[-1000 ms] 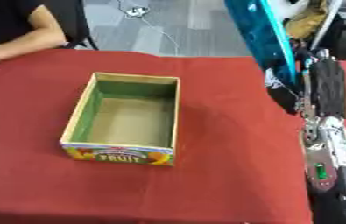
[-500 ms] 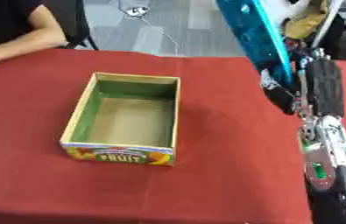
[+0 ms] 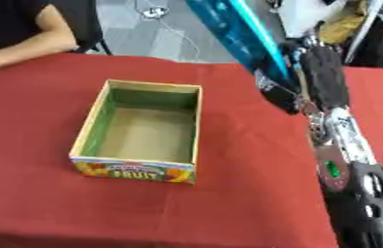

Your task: Pick up objects on the table and place them in the box.

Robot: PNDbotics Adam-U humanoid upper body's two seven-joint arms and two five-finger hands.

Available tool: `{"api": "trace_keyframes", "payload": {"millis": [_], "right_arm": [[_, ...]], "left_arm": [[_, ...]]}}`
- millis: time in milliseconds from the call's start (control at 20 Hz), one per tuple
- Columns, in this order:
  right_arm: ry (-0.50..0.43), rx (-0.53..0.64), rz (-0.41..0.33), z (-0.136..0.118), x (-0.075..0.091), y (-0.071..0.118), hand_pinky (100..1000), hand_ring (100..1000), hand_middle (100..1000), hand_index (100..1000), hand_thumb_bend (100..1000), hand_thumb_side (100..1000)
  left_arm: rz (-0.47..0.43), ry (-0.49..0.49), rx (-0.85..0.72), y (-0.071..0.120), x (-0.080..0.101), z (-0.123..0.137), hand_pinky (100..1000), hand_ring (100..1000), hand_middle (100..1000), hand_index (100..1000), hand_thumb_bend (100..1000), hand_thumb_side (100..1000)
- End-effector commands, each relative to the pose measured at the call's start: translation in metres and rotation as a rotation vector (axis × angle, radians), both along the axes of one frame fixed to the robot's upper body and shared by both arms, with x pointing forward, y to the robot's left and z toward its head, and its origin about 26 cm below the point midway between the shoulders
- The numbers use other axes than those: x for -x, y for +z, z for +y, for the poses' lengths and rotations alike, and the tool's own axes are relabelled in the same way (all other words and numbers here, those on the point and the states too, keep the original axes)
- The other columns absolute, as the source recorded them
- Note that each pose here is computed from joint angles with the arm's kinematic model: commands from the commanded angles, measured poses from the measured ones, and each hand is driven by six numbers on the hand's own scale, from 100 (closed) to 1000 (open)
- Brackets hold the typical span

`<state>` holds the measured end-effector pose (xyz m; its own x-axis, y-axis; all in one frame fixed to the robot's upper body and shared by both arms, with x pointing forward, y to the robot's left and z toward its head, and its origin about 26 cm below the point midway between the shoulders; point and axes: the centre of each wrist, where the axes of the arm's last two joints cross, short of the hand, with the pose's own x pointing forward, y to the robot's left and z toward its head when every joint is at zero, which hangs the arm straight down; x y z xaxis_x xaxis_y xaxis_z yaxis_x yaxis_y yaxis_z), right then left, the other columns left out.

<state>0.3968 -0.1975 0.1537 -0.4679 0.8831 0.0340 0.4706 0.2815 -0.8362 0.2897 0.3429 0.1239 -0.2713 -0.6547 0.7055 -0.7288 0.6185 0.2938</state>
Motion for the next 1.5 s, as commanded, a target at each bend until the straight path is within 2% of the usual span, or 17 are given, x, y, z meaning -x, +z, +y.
{"api": "trace_keyframes", "payload": {"millis": [50, 300, 550, 1050, 1500], "right_arm": [[0.076, 0.077, 0.001, 0.017, -0.011, 0.004, 100, 100, 112, 204, 100, 467], [0.12, 0.152, 0.023, 0.037, -0.026, -0.003, 100, 100, 120, 202, 100, 482], [0.133, 0.182, 0.058, 0.046, -0.034, -0.016, 100, 100, 122, 206, 100, 489], [0.207, 0.223, 0.166, 0.059, -0.039, -0.046, 100, 100, 126, 218, 100, 503], [0.266, 0.269, 0.185, 0.079, -0.04, -0.053, 100, 100, 141, 224, 100, 513]], "left_arm": [[-0.023, -0.017, -0.015, 0.009, -0.002, -0.001, 501, 672, 777, 767, 100, 953], [-0.032, -0.029, -0.01, 0.01, -0.004, -0.004, 501, 672, 777, 767, 100, 954], [-0.038, -0.035, -0.007, 0.011, -0.004, -0.005, 501, 672, 777, 766, 100, 954], [-0.034, -0.039, -0.004, 0.01, -0.005, -0.005, 501, 672, 777, 766, 100, 955], [-0.029, -0.044, -0.002, 0.009, -0.005, -0.006, 500, 672, 777, 765, 100, 957]]}}
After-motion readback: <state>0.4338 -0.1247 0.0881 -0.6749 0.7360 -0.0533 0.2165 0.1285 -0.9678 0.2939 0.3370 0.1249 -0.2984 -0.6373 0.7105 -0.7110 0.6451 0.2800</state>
